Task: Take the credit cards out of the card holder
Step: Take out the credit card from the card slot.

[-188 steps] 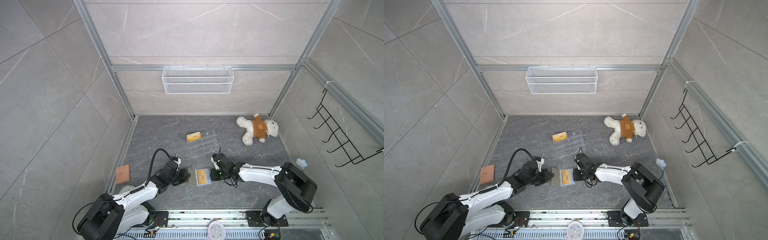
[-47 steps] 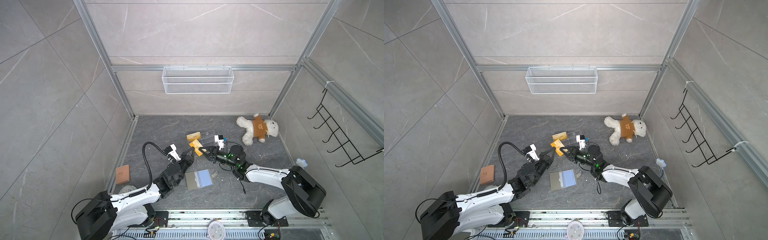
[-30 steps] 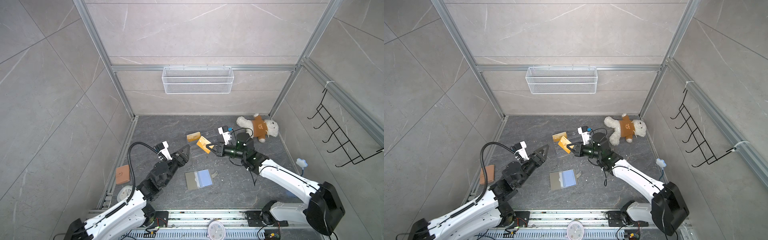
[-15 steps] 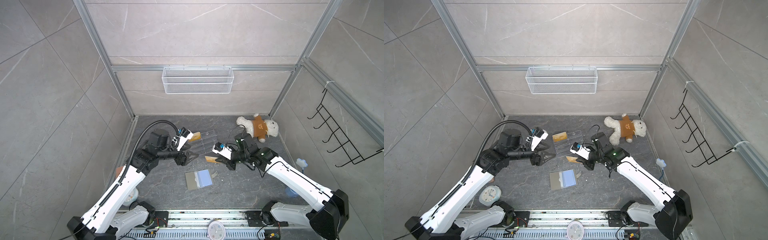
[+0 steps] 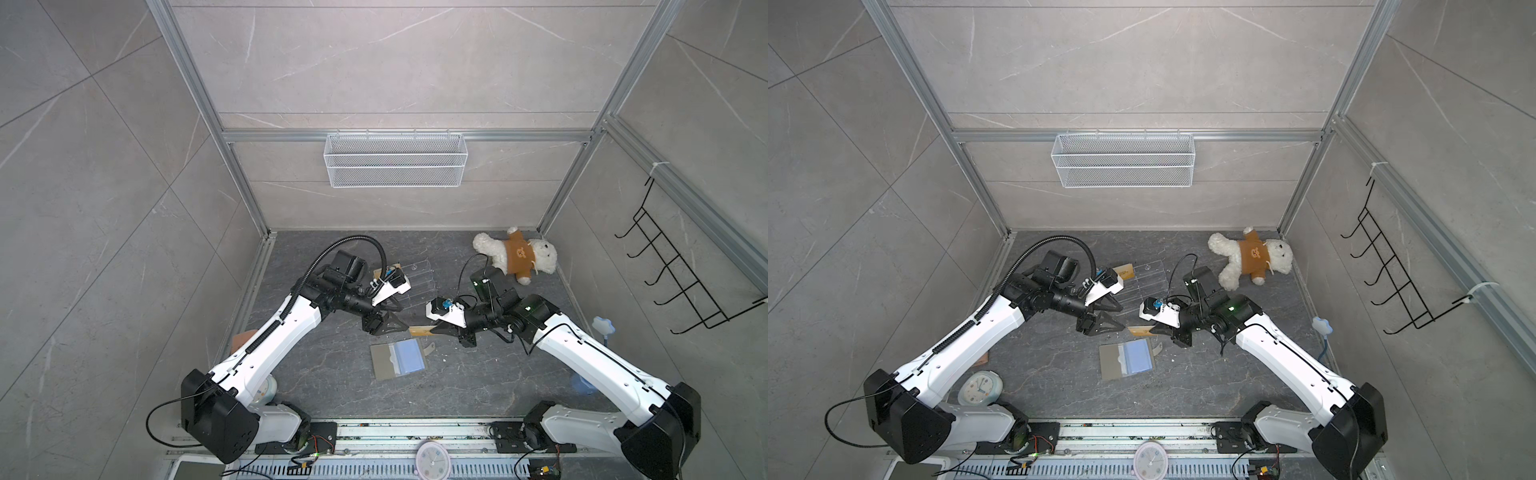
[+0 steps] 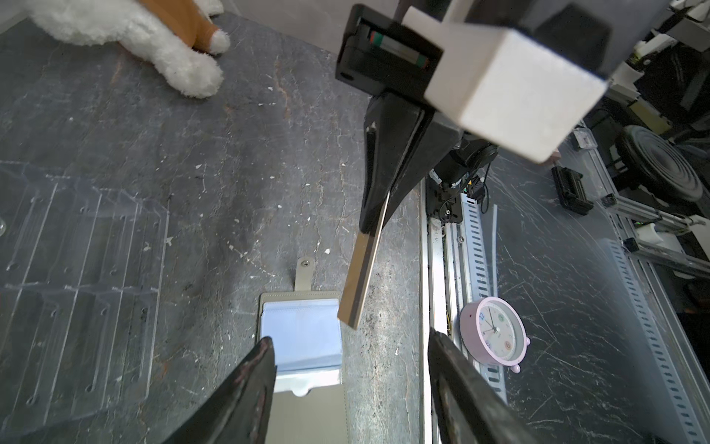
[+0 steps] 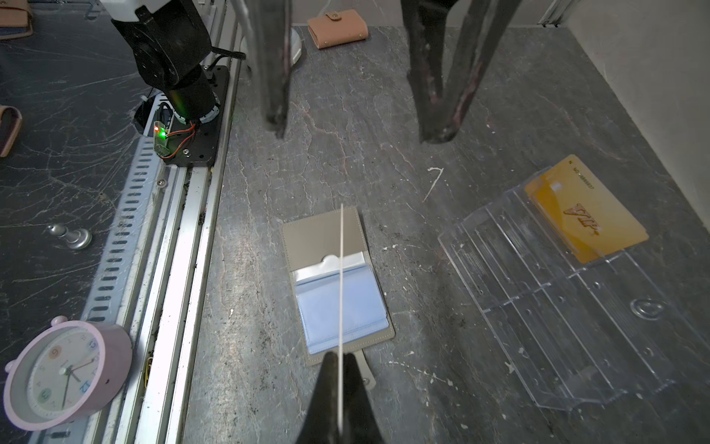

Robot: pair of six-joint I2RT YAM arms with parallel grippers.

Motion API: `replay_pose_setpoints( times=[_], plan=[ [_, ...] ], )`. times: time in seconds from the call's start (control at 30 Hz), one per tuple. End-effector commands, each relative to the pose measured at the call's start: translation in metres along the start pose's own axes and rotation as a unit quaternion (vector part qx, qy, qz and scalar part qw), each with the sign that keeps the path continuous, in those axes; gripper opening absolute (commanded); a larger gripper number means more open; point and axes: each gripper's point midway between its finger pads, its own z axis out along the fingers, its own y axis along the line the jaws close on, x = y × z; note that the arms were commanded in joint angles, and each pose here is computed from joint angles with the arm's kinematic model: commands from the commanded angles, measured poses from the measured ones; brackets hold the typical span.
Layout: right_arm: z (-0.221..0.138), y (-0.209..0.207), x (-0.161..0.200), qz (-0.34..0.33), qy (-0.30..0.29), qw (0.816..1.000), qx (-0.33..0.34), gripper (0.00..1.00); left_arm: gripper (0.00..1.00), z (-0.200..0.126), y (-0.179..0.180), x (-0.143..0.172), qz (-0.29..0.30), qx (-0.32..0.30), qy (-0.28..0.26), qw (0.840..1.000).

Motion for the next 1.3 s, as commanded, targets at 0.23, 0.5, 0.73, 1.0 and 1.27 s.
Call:
replay_pose_setpoints(
  times=[0.23,0.5,0.73,1.0,1.27],
  plan=[
    [-0.009,0.009,-0.011,-0.014,-0.021,1.000,-0.013,0.00,0.59,0.029,-0.016,-0.010,0.043,0.069,-0.001,0.997],
    [-0.007,0.013,-0.011,-0.011,-0.023,0.999,-0.021,0.00,0.47,0.036,-0.008,-0.013,0.043,0.070,-0.005,0.997],
    [-0.005,0.013,-0.010,-0.009,-0.021,1.000,-0.021,0.00,0.25,0.038,-0.007,-0.013,0.043,0.077,-0.005,0.996],
    [-0.005,0.011,-0.011,-0.004,-0.023,1.000,-0.015,0.00,0.00,0.043,-0.011,-0.008,0.038,0.091,0.003,0.995],
    [-0.007,0.002,-0.016,0.009,-0.028,1.000,0.006,0.13,0.00,0.041,-0.010,-0.005,0.048,0.074,0.005,0.996]
  ],
)
